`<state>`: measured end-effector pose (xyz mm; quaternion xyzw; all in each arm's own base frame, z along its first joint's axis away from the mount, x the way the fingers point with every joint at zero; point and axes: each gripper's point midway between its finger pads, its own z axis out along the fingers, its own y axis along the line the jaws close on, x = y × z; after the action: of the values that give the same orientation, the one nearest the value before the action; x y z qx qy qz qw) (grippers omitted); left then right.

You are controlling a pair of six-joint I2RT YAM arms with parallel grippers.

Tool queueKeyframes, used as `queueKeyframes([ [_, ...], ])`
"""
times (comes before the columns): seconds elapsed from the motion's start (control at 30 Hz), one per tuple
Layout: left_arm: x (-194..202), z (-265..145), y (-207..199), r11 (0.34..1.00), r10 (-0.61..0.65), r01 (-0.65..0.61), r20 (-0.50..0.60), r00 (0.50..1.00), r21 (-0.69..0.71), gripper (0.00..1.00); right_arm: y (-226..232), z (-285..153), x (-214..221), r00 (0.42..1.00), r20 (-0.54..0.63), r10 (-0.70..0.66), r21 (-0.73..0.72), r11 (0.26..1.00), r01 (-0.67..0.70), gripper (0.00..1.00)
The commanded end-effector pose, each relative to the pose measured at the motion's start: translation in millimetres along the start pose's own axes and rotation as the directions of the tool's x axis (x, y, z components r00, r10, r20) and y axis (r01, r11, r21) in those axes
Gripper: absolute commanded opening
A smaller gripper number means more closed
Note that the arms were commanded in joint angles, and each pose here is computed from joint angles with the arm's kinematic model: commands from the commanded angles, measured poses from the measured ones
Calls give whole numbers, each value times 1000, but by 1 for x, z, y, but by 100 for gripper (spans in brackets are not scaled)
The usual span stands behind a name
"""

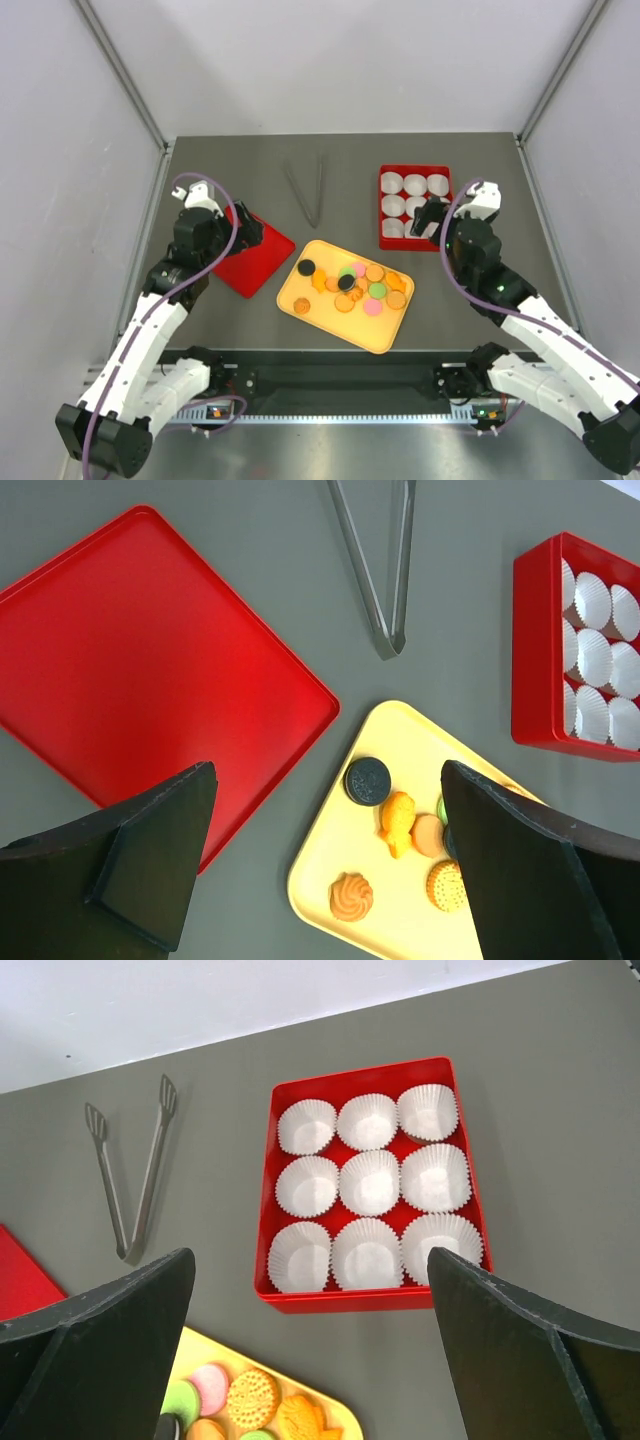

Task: Pack the cookies

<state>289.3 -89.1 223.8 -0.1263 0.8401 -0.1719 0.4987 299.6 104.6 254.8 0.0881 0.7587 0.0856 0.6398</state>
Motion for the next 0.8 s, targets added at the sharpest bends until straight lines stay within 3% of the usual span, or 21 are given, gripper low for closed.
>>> queueKeyframes([
  [0.0, -12, 5, -15, 999, -5, 4, 21, 1000, 51, 99, 12, -4, -12, 999, 39, 22, -60, 998, -19, 100],
  [0.37, -16, 79, -62, 996, 79, -78, 8, 997, -53, 99, 20, -7, -7, 1000, 21, 18, -115, 993, -15, 100],
  [0.77, 33, 221, -82, 964, 226, -240, -129, 966, -113, 99, 25, -12, -2, 1000, 10, 18, -164, 986, -16, 100],
])
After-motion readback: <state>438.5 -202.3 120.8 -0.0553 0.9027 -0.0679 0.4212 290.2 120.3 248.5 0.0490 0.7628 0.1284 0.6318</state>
